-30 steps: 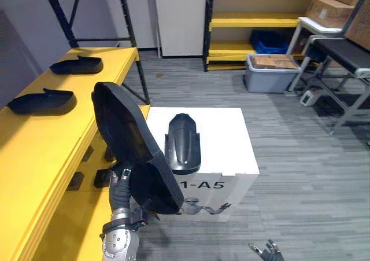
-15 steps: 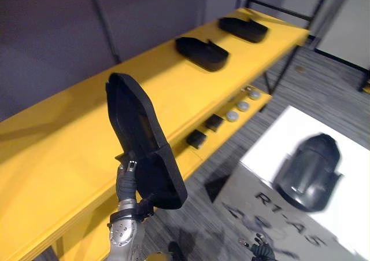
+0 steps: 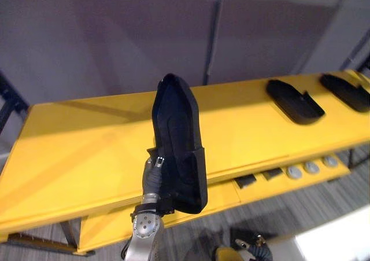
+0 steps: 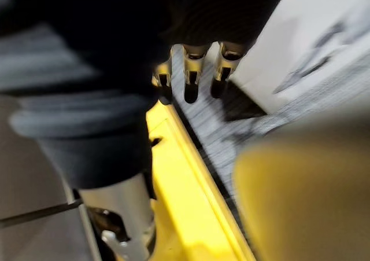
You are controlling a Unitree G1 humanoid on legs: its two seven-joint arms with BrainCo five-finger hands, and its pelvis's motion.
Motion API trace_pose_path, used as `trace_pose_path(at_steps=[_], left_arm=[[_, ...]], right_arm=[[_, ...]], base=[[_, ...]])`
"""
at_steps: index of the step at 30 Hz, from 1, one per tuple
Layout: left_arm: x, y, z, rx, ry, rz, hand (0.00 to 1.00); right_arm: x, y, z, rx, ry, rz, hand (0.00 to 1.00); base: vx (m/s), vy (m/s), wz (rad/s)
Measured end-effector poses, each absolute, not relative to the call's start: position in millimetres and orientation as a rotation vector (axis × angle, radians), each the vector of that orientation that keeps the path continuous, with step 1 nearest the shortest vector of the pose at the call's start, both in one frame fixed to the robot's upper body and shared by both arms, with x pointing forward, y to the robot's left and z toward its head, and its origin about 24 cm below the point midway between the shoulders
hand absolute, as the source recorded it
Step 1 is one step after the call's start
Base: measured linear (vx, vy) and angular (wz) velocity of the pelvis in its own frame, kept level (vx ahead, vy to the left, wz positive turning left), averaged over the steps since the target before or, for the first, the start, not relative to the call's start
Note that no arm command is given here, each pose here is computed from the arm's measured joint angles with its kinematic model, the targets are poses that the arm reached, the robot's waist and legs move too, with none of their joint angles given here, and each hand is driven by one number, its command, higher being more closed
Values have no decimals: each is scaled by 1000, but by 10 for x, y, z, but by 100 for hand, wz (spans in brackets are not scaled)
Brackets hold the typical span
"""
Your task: Walk over and take plastic housings, then place them on the shelf
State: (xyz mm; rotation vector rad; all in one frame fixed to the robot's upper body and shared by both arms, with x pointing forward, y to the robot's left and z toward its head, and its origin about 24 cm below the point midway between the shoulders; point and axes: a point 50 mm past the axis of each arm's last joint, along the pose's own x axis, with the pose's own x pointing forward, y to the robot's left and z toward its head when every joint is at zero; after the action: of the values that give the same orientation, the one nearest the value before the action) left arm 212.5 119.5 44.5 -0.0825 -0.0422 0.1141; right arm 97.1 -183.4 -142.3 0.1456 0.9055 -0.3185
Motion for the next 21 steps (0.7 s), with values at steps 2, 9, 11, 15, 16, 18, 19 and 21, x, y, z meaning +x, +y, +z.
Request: trace_pose_path(at_steps=[2,9,11,15,16,18,19,21], left_arm=[[2142,1173,457,-60,-51,105,100],[2248,1053,401,-6,-26,77,100],[2346,1021,414,16,-31,79,100],[2651,933,543,63,-70,84,100],[2689,923,559,72,-72,88,100],[2844,870,600,102,-69,91,100],[2881,848,605,104,-62,90,100],[2984,795,614,111,-42,96,100]], right_arm=[[952,-1830,-1430,143,913,-318,0],[838,-1828,-1452,128,943,-317,0],[829,-1822,-1454,129,946,-317,0],[828,-1788,-1460,115,953,-293,0],[829,-1787,-1460,114,953,-293,0],[829,-1787,-1461,114,953,-292,0],[831,-1786,-1462,112,954,-291,0],[839,-1785,-1461,107,953,-286,0]], base=[[128,-164,8],[96,-12,-4],[47,40,14],[1,18,13],[-22,-15,10],[-33,-19,13],[-55,-23,12],[-78,-23,2]])
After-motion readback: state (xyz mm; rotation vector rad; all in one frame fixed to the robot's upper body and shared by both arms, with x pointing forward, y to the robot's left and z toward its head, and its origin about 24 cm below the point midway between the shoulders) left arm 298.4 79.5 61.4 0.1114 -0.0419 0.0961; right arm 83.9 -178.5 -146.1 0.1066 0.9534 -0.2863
